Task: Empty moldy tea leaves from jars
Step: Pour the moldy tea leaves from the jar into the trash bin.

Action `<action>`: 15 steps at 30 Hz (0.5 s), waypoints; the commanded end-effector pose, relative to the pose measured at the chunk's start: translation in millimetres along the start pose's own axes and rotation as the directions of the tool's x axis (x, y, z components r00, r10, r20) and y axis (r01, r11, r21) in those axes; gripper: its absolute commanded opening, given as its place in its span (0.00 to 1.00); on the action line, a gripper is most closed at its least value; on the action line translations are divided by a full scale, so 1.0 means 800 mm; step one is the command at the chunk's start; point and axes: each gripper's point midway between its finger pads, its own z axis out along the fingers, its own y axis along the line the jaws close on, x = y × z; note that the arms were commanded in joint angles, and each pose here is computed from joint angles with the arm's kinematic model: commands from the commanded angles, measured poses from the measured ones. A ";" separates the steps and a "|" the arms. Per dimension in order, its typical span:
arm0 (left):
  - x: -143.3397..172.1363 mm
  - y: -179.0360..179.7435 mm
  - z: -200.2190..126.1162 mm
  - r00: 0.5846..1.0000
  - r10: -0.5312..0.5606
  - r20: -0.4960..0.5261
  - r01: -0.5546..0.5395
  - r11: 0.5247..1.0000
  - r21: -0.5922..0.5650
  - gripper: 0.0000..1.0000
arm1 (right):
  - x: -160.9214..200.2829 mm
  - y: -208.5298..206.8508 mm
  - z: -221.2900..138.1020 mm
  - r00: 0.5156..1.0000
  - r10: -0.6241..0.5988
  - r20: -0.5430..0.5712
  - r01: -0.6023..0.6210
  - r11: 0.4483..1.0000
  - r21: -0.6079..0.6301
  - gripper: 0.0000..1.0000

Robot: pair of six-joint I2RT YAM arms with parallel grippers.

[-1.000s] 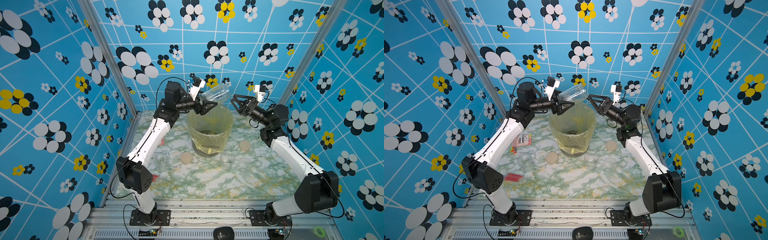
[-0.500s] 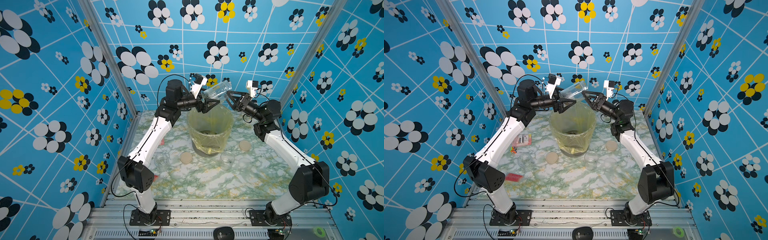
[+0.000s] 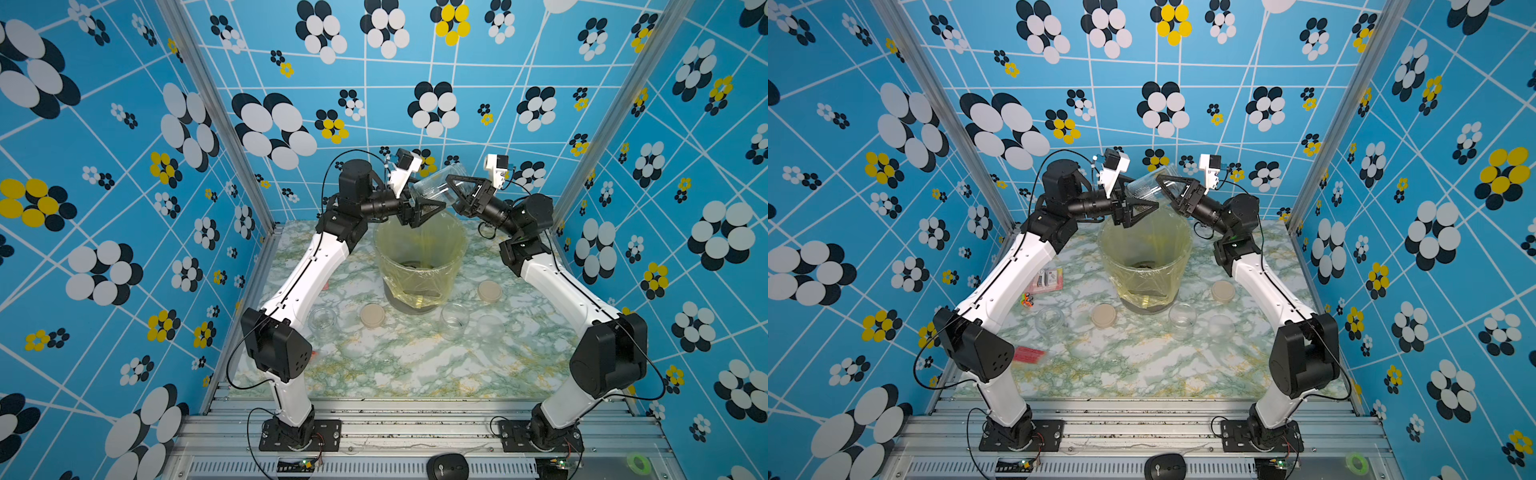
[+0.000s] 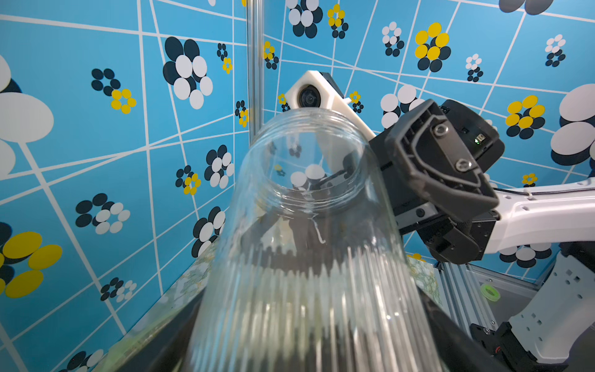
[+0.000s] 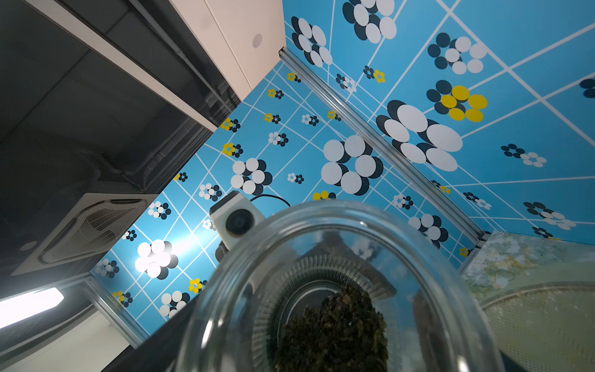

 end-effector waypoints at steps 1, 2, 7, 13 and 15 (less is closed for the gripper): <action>-0.039 -0.018 0.000 0.994 0.075 0.074 -0.077 0.997 0.029 0.00 | -0.009 0.025 0.008 0.999 -0.033 0.025 0.034 0.998 -0.061 0.97; -0.038 -0.018 0.001 0.995 0.073 0.073 -0.076 0.997 0.031 0.00 | -0.010 0.025 0.008 0.999 -0.032 0.028 0.034 0.998 -0.059 0.97; -0.035 -0.018 0.005 0.995 0.068 0.069 -0.071 0.997 0.036 0.00 | -0.010 0.025 0.009 0.999 -0.028 0.033 0.030 0.998 -0.059 0.88; -0.031 -0.019 0.007 0.996 0.062 0.066 -0.065 0.997 0.037 0.00 | -0.010 0.022 0.009 0.999 -0.012 0.037 0.014 0.998 -0.055 0.63; -0.030 -0.017 0.007 0.996 0.059 0.066 -0.061 0.998 0.031 0.06 | -0.011 0.022 0.008 0.999 -0.010 0.043 0.013 0.998 -0.057 0.60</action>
